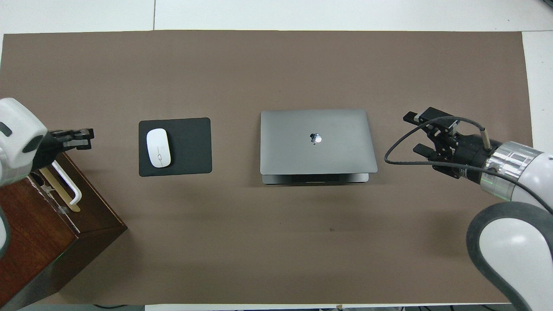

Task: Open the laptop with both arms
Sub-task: 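Move the left gripper and the right gripper toward the laptop's near edge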

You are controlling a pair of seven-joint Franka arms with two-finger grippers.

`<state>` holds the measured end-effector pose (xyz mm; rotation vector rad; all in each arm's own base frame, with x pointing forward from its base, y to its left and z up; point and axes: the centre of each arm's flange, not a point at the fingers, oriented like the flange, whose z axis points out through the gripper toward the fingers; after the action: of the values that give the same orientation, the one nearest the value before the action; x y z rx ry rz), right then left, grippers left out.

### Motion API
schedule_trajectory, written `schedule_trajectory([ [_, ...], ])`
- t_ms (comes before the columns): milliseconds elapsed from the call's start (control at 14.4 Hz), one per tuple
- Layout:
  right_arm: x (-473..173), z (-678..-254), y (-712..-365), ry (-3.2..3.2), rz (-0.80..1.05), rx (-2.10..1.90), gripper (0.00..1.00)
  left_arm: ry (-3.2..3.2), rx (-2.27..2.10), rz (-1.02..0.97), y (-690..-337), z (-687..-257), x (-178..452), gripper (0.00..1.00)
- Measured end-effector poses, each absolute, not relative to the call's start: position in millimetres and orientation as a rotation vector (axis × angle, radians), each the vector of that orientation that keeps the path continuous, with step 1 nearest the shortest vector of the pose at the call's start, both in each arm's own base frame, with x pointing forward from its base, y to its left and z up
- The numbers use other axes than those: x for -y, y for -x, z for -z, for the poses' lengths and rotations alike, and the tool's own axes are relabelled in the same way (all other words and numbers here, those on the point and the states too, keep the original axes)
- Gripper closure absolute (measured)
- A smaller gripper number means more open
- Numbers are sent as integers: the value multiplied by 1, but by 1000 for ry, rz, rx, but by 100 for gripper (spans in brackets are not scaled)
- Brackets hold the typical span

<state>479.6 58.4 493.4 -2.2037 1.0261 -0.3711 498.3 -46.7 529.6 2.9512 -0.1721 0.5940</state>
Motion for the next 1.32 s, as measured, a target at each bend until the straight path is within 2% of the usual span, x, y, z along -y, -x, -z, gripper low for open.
schedule_trajectory([
  [347, -54, -471, -424, 2115, 385, -970, 0, -2883, 224, -751, -463, -489, 83, 99],
  [624, -61, -468, -396, 2007, 381, -1005, 0, -2821, 304, -867, -446, -464, 115, 99],
  [1040, -108, -459, -377, 1996, 314, -1062, 0, -2737, 400, -1021, -428, -420, 154, 99],
  [1317, -130, -427, -376, 2013, 289, -1142, 0, -2684, 422, -1082, -423, -381, 189, 99],
])
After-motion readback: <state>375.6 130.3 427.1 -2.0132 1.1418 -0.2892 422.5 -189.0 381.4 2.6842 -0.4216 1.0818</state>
